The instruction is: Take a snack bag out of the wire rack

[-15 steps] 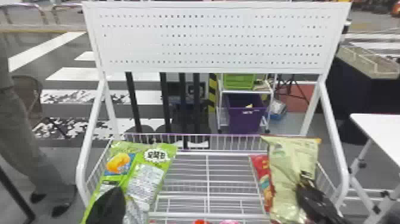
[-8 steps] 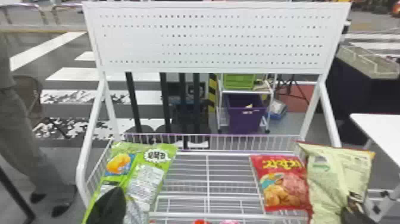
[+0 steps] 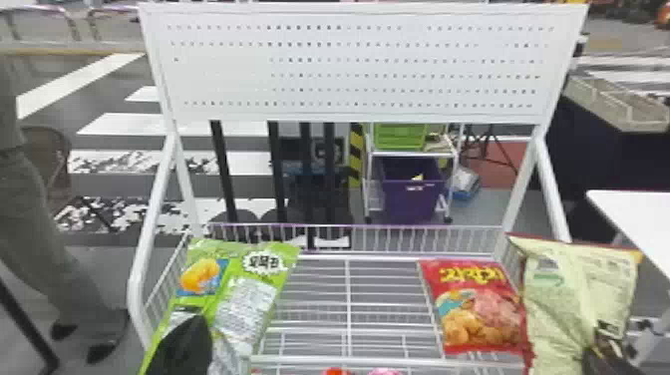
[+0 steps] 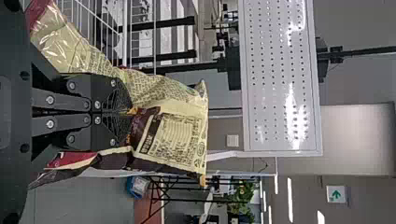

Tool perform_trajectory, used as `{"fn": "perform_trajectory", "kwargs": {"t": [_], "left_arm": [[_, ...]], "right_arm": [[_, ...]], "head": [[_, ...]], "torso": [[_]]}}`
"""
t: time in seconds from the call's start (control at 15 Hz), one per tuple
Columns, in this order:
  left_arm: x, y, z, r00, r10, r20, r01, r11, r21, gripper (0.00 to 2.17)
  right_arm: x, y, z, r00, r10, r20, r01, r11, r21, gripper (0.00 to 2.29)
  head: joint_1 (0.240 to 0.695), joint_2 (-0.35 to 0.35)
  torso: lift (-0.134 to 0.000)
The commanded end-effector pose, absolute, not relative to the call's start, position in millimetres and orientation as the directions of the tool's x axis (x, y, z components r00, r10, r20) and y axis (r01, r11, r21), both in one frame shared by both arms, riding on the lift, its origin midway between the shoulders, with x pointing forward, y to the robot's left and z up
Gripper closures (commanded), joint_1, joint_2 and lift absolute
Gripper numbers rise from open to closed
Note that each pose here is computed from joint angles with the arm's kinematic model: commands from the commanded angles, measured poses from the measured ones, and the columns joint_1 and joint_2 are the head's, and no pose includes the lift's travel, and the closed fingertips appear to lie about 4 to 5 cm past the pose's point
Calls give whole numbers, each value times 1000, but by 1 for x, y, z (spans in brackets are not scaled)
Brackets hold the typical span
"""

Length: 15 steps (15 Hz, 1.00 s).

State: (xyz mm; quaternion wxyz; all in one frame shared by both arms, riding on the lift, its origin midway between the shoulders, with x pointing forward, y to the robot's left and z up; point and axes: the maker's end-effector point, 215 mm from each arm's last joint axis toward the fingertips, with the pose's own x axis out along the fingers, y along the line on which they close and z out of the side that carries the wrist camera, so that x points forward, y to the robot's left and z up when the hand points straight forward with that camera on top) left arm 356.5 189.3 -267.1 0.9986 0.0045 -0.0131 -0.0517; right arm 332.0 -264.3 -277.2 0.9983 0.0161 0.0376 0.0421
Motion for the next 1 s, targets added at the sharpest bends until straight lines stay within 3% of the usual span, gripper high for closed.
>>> {"fn": "perform_trajectory", "kwargs": {"t": [0.0,0.73,0.93], "left_arm": [[356,189,-265,994,-104,28,104,995,10,1868],[355,189,-265,994,-104,27,104,995,13,1868],[357,184,-263,993,-110,34,110,994,6,1868]], "right_arm": [[332,-264,-277,994,85,-73,-83,996,33,2250],[335,-264,-276,994,91,-62,-89,996,27,2250],[396,-251,-301,992,111,-57,-108,993,47,2246]], "head": [[499,0],[499,0],[499,0]], "torso": [[0],[0],[0]]}}
